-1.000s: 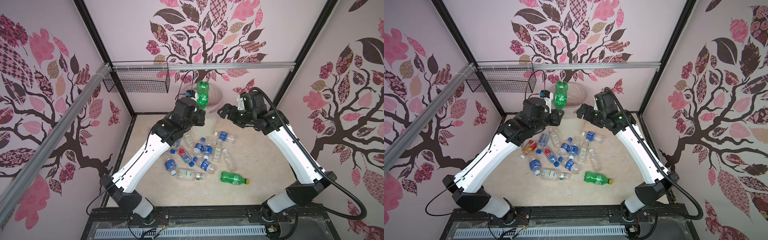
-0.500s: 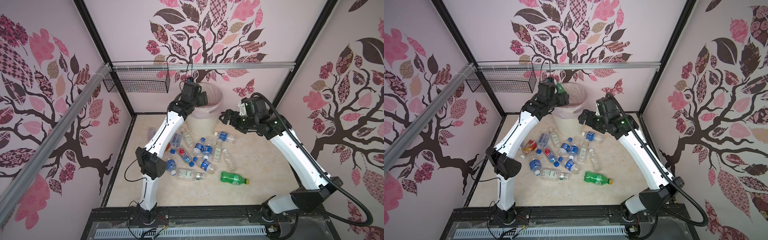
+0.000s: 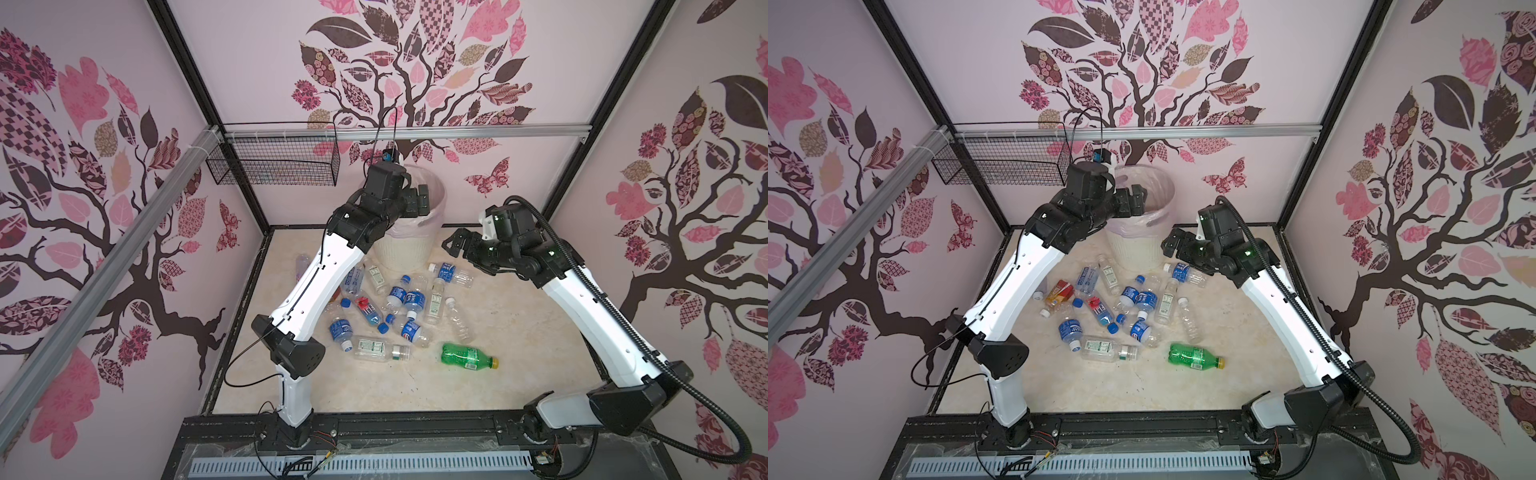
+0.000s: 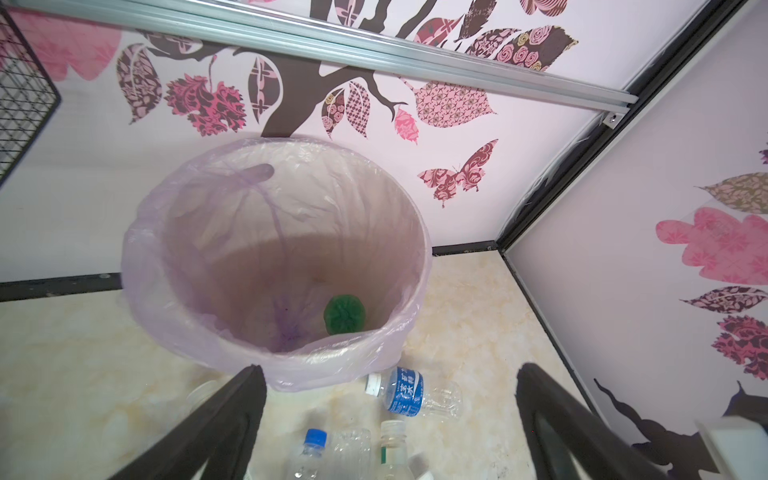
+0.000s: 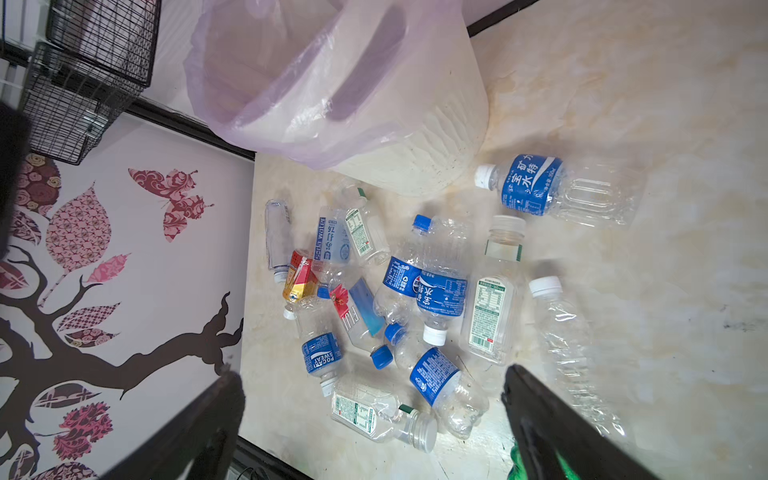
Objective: Throw the plastic bottles in the bin
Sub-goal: 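Move the left gripper down to the clear Ganten bottle near the wall, then grasp the clear Ganten bottle with the left gripper and lift it, then bring the Ganten bottle to the right gripper and grasp it with the right gripper, then raise the clear bottle over the bin with the right gripper while the left gripper withdraws, then lower the right gripper over the bin and open it to drop the bottle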
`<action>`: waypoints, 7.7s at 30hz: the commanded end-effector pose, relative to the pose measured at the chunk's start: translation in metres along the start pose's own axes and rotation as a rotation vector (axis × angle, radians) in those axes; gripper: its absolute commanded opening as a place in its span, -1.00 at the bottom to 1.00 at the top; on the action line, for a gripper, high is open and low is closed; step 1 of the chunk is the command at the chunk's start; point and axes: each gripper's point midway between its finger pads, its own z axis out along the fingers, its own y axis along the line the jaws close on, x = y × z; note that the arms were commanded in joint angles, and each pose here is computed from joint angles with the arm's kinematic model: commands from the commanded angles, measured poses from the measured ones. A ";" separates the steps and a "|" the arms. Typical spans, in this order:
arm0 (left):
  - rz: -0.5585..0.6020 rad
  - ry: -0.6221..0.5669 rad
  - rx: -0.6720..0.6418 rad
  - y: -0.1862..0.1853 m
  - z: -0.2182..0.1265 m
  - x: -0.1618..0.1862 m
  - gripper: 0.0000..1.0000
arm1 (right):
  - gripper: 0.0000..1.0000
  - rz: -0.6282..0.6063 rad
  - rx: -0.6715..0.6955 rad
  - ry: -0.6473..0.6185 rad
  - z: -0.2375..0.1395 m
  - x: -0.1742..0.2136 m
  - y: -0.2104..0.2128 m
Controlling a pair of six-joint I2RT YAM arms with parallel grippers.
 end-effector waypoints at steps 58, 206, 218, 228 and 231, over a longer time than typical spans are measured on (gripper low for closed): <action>-0.456 0.711 -0.658 0.410 0.045 0.288 0.62 | 0.99 -0.291 0.011 0.223 0.085 0.073 0.047; -0.326 0.046 0.268 -0.009 -0.130 -0.013 0.94 | 0.04 -0.541 -0.380 -1.393 -0.181 -0.233 0.216; -0.371 0.036 0.230 0.020 -0.130 -0.019 0.94 | 0.09 -0.596 -0.422 -1.508 -0.213 -0.231 0.251; -0.378 0.053 0.215 0.027 -0.128 -0.011 0.94 | 0.75 -0.525 -0.120 -0.997 0.049 -0.227 0.186; -0.378 0.053 0.212 0.028 -0.130 -0.010 0.94 | 0.99 -0.489 -0.115 -1.007 0.049 -0.231 0.183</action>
